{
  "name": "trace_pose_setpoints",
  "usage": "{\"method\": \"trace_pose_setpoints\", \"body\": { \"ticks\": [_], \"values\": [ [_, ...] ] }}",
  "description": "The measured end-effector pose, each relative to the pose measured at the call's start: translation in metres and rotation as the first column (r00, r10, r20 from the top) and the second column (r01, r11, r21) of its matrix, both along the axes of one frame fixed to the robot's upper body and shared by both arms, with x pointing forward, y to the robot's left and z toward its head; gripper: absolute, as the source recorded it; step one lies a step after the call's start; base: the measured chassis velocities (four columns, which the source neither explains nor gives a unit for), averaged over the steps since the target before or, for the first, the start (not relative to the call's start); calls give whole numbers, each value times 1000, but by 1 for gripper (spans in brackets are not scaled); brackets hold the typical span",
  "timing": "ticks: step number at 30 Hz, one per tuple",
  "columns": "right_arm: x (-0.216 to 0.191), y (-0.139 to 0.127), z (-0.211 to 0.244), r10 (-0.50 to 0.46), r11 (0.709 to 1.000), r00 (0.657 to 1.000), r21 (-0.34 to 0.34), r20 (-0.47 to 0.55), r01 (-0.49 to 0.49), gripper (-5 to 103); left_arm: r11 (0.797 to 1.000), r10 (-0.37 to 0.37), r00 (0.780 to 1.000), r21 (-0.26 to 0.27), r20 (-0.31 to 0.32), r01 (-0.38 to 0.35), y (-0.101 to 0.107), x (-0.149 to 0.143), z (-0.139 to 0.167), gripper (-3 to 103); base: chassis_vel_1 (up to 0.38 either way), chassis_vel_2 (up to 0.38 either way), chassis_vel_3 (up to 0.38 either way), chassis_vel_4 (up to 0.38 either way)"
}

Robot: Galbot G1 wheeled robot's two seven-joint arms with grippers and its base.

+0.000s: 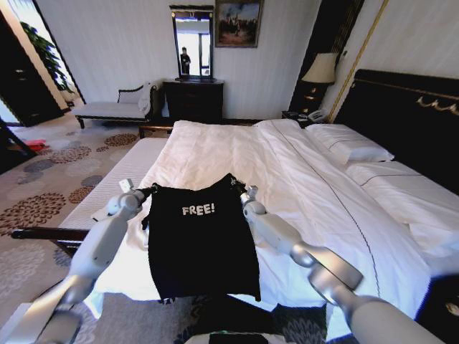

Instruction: Fold the clothes on the bed.

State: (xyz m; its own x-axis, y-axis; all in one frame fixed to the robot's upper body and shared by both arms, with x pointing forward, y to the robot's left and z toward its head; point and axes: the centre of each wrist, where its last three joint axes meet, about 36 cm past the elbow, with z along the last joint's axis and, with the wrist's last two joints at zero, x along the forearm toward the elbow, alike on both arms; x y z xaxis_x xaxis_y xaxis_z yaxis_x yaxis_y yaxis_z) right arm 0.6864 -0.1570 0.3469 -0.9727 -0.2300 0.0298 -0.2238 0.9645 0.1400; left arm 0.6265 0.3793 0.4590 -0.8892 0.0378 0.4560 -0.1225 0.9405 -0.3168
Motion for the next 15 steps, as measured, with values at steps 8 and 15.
{"method": "trace_pose_setpoints", "body": {
  "ticks": [8,15],
  "values": [
    [16,-8,0,-154,984,988,-98,-22,151,0,997,83,996,-4,-15,-83,6,33,-13,1,0,0,0,0],
    [12,-32,-2,-155,985,988,-73,-15,153,0,995,102,995,-25,16,-101,7,24,-27,1,0,0,0,0]
  ]
}}
